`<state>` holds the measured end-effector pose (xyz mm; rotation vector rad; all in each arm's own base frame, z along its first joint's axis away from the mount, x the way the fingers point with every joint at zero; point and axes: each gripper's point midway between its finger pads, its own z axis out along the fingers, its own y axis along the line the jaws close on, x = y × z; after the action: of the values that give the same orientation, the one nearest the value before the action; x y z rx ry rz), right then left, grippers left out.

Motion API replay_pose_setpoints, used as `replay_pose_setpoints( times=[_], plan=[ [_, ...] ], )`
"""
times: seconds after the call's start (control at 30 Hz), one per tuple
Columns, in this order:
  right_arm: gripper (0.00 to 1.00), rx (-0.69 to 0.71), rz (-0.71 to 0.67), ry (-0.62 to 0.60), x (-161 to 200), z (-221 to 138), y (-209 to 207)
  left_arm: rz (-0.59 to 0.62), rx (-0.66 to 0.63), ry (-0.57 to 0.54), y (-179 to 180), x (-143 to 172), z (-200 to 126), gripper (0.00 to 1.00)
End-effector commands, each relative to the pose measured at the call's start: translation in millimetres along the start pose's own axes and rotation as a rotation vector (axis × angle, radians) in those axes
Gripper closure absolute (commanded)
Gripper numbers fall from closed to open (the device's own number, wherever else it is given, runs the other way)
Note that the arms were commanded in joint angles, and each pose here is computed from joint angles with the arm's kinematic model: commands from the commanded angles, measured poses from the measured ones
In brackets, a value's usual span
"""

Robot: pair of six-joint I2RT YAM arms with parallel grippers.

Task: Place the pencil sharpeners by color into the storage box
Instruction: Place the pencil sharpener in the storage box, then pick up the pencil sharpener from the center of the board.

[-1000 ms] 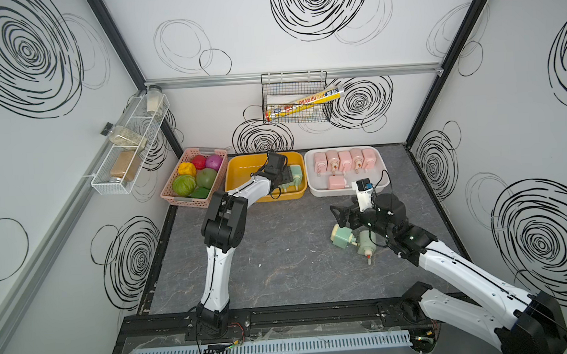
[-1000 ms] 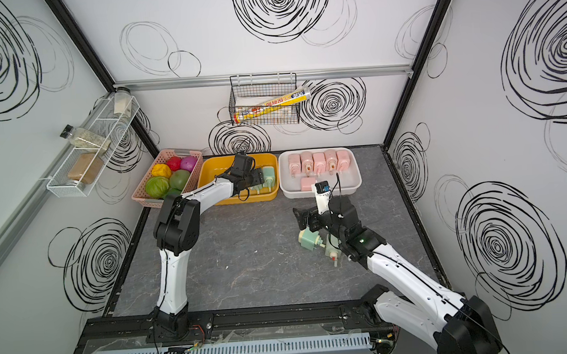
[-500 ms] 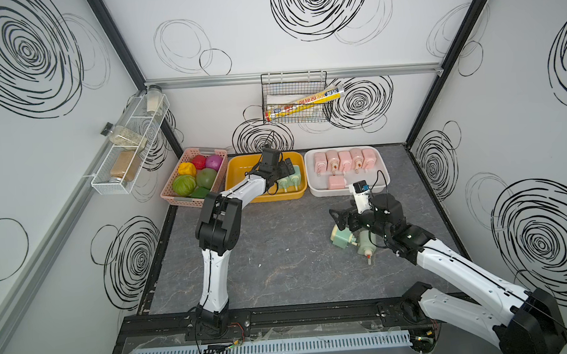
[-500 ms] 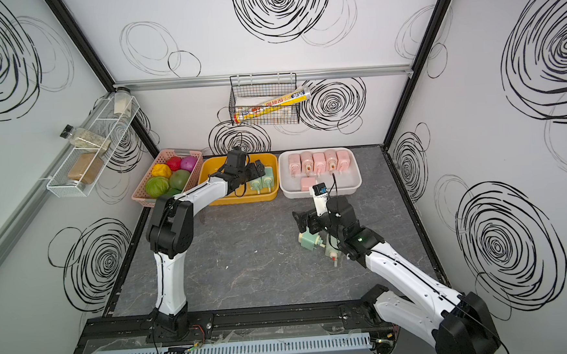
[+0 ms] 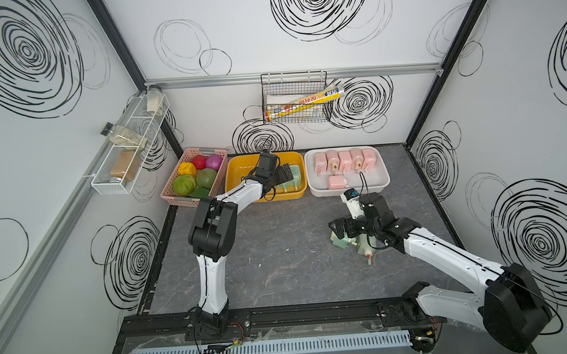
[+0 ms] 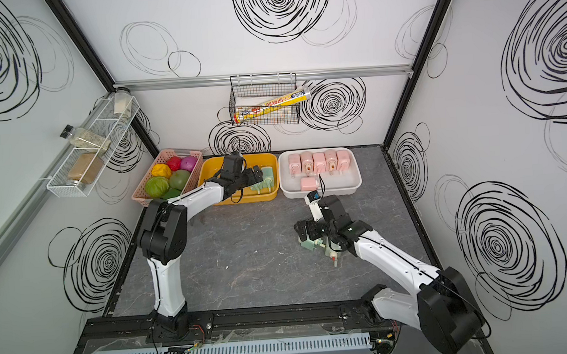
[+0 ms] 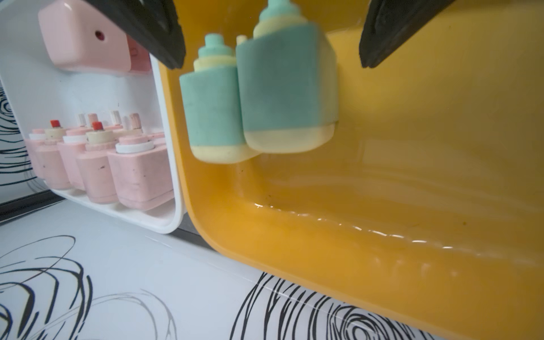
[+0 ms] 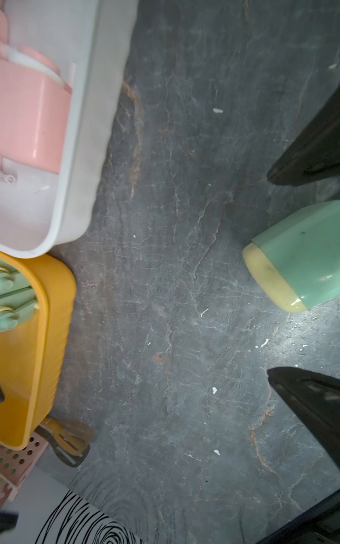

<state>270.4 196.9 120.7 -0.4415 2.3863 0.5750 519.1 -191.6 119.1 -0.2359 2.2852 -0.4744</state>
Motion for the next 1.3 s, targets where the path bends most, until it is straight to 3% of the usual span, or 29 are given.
replay_pose_setpoints(
  times=[0.0,0.2,0.37,0.67,0.87,1.1,1.27],
  plan=[
    [0.00,-0.020,0.010,0.090,9,2,4,0.038,0.020,-0.143,-19,-25,-61,0.01],
    [0.00,-0.019,0.037,0.150,17,9,3,0.094,-0.040,-0.120,-29,37,-122,0.01],
    [0.00,-0.020,0.061,0.183,24,13,2,0.079,0.002,-0.008,-31,109,-145,0.01],
    [0.00,-0.014,0.088,0.260,41,11,5,0.144,0.045,0.150,-20,185,-177,0.01],
    [0.00,0.037,0.121,0.298,54,5,9,0.171,0.077,0.190,-22,208,-183,0.01],
    [0.00,0.033,0.234,0.261,62,1,19,0.218,0.102,0.200,-28,214,-182,0.01],
    [0.00,-0.086,0.314,0.219,60,0,43,0.269,0.143,0.216,-42,222,-182,0.01]
  ],
)
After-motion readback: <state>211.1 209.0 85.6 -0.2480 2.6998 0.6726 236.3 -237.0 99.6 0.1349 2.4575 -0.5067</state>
